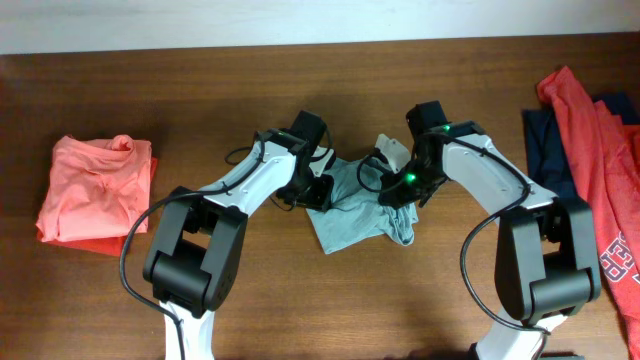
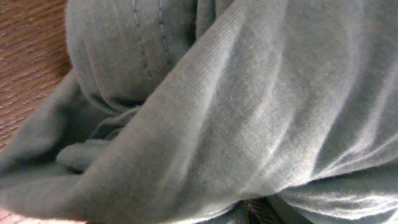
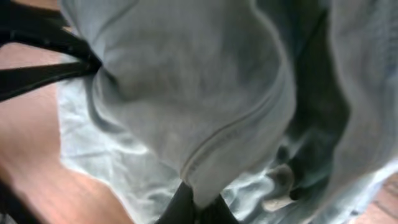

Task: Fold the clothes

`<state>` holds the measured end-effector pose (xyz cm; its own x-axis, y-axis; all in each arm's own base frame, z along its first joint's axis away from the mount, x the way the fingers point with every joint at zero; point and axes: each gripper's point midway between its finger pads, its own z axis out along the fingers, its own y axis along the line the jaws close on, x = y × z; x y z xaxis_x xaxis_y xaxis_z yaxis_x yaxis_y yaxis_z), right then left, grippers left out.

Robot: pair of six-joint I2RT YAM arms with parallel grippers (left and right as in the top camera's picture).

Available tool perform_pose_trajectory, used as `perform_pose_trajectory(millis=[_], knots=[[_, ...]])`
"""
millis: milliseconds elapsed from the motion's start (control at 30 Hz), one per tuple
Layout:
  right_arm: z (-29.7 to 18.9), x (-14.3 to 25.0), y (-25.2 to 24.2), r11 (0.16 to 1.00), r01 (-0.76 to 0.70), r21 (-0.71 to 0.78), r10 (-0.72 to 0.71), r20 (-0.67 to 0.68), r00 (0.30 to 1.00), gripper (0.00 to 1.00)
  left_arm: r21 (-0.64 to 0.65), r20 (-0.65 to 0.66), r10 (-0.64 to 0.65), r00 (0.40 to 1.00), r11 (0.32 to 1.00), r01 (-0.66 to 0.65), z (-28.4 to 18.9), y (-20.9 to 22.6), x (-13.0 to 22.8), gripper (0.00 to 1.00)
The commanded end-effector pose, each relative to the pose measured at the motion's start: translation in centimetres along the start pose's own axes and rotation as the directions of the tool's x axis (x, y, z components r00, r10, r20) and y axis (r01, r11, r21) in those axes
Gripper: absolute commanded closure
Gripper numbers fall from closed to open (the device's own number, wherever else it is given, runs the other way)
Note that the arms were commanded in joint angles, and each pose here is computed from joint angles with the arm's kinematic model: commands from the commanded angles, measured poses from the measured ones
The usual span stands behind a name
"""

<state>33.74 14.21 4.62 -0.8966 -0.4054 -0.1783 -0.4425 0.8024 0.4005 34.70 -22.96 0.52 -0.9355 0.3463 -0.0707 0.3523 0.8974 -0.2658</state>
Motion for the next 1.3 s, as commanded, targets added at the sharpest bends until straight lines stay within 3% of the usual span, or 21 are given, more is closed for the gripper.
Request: perform_pose_trajectory(millis=[0,267,433,600,700,900,1100,1267], knots=[[-0.6,-0.5,-1.4,0.996,-0.056,0.074,0.055,0.018,0.998,0.96,-0.032,-0.086,-0.022,0.996,0.999,0.019,3.0,1.0,1.8,0.53],[-6.6,-7.0,-4.2,0.967,-0.036,0.253,-0.019,0.213,0.977,0.96,-0.032,-0.086,-0.022,0.996,0.999,0.019,2.9,1.1,1.8,0.53],[-6.7,-8.1,-4.7,0.962,-0.03,0.27,-0.038,0.245,0.969,0.82,-0.032,-0.086,-0.022,0.996,0.999,0.019,2.9,1.1,1.8,0.53],[-4.9,-6.1,-5.5,0.961,-0.052,0.272,0.004,0.172,0.985,0.77,-0.032,-0.086,-0.022,0.996,0.999,0.019,2.9,1.1,1.8,0.53],[-4.7,-4.6,-6.1,0.951,-0.074,0.299,0.039,0.122,0.992,0.82,-0.033,-0.089,-0.023,0.996,0.999,0.02,2.9,1.1,1.9,0.53],[-6.0,-3.0,-5.0,0.949,-0.117,0.294,0.093,0.095,0.991,0.81,-0.034,-0.097,-0.025,0.995,0.999,0.021,2.9,1.1,2.1,0.53],[-5.8,2.6,-3.8,0.943,-0.168,0.288,0.202,-0.094,0.975,0.73,-0.034,-0.095,-0.027,0.995,0.999,0.024,2.9,1.2,2.0,0.53],[-3.9,4.3,-4.2,0.94,-0.186,0.286,0.229,-0.125,0.966,0.73,-0.034,-0.094,-0.027,0.995,0.999,0.023,2.9,1.2,2.0,0.53]])
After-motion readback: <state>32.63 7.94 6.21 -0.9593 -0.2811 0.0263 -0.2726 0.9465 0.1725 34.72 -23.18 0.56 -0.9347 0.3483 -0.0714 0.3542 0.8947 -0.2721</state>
